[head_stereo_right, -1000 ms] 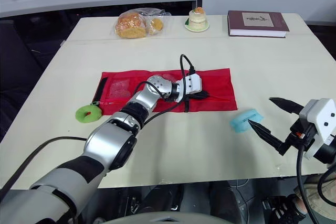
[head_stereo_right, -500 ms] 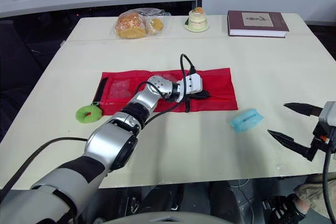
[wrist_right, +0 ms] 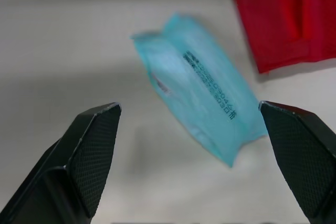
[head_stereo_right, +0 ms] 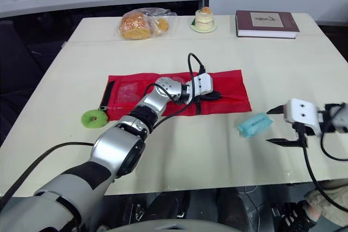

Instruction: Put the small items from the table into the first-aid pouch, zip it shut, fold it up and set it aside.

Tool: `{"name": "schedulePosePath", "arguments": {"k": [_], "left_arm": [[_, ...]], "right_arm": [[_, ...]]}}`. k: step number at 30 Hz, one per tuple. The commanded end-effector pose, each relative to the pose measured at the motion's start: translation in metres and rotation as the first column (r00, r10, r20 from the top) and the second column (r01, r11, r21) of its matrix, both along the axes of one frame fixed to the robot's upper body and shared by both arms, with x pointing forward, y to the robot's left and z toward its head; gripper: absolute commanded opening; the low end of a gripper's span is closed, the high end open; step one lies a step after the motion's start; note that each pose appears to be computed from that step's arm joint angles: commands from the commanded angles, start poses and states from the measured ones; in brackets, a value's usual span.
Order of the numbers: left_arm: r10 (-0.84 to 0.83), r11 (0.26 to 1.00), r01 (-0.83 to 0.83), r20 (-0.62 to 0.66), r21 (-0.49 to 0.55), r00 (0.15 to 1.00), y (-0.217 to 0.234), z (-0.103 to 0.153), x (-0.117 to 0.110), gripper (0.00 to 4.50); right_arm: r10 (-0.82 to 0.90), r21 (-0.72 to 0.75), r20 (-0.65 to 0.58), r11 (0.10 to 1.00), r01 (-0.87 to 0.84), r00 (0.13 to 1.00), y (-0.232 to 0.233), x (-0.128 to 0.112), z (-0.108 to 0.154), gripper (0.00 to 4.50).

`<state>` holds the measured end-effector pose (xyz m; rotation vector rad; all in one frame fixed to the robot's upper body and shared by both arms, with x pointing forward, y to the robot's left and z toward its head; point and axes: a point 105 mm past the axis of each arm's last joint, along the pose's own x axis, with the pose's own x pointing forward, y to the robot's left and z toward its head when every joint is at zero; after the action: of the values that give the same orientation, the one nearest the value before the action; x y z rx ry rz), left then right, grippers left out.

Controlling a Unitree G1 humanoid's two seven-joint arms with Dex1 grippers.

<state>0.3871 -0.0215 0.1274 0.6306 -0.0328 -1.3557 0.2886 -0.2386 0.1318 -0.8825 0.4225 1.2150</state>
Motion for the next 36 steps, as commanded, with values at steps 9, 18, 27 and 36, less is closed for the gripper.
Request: {"name": "schedulePosePath", "arguments": {"k": [9,18,27,36], "left_arm": [[-0.030,0.998,0.032,0.041,-0.052,0.999,-0.012,0.013,-0.005,0.00],[-0.032,0.998,0.034,0.039,-0.050,0.999,-0.011,0.013,-0.005,0.00],[-0.033,0.997,0.034,0.012,-0.072,0.999,-0.018,0.015,-0.006,0.00],[-0.047,0.994,0.047,0.002,-0.102,0.999,-0.025,0.022,-0.009,0.00]], "right_arm": [[0.146,-0.063,0.005,0.987,-0.146,0.989,0.009,0.020,-0.008,3.98],[0.120,-0.003,0.010,0.993,-0.120,0.993,0.016,0.011,-0.004,0.22],[-0.261,0.212,0.042,0.945,0.247,0.964,0.046,0.019,0.010,0.13],[-0.474,0.142,0.126,0.878,0.457,0.872,0.047,0.028,0.002,0.13]]}}
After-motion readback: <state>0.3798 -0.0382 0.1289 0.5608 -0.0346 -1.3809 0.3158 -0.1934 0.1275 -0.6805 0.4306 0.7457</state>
